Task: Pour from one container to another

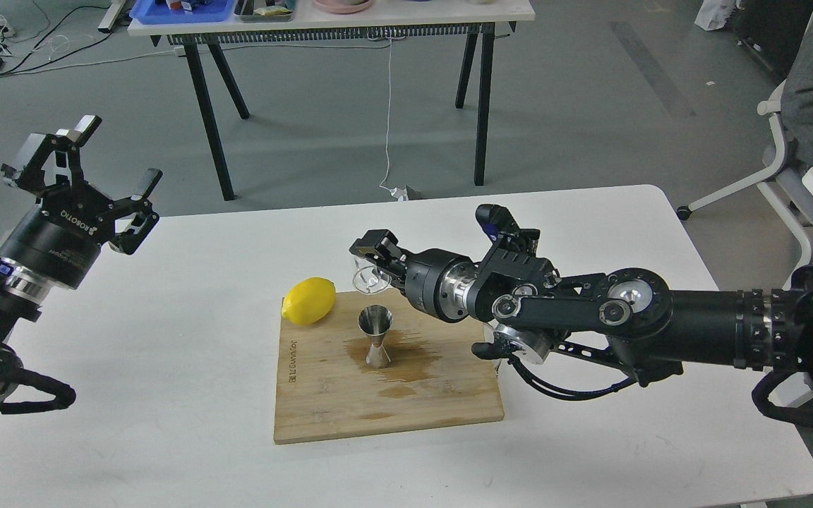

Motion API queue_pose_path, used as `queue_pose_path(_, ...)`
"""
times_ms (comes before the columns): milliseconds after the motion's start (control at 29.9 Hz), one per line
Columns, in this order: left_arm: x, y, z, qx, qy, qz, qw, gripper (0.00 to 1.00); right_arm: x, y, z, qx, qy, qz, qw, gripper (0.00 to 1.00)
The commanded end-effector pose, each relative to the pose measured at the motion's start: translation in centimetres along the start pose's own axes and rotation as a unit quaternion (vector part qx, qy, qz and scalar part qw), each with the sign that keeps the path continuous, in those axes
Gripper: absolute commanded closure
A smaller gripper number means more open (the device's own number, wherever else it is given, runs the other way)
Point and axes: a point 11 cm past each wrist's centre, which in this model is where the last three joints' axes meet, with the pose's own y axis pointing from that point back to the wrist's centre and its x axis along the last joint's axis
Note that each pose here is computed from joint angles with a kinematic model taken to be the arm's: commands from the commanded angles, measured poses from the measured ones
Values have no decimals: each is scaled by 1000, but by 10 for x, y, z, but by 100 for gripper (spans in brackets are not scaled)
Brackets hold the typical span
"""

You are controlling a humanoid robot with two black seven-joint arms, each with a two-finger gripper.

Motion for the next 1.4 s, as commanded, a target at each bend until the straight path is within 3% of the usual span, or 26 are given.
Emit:
queue_pose_path(0, 0, 0, 0, 0, 0, 1, 1000, 4, -1, 0, 1, 1, 9, -1, 1000, 60)
queue_pose_path(1371, 0, 0, -1, 0, 0, 1, 1000, 4, -3, 4, 9, 24, 166, -15, 986, 60)
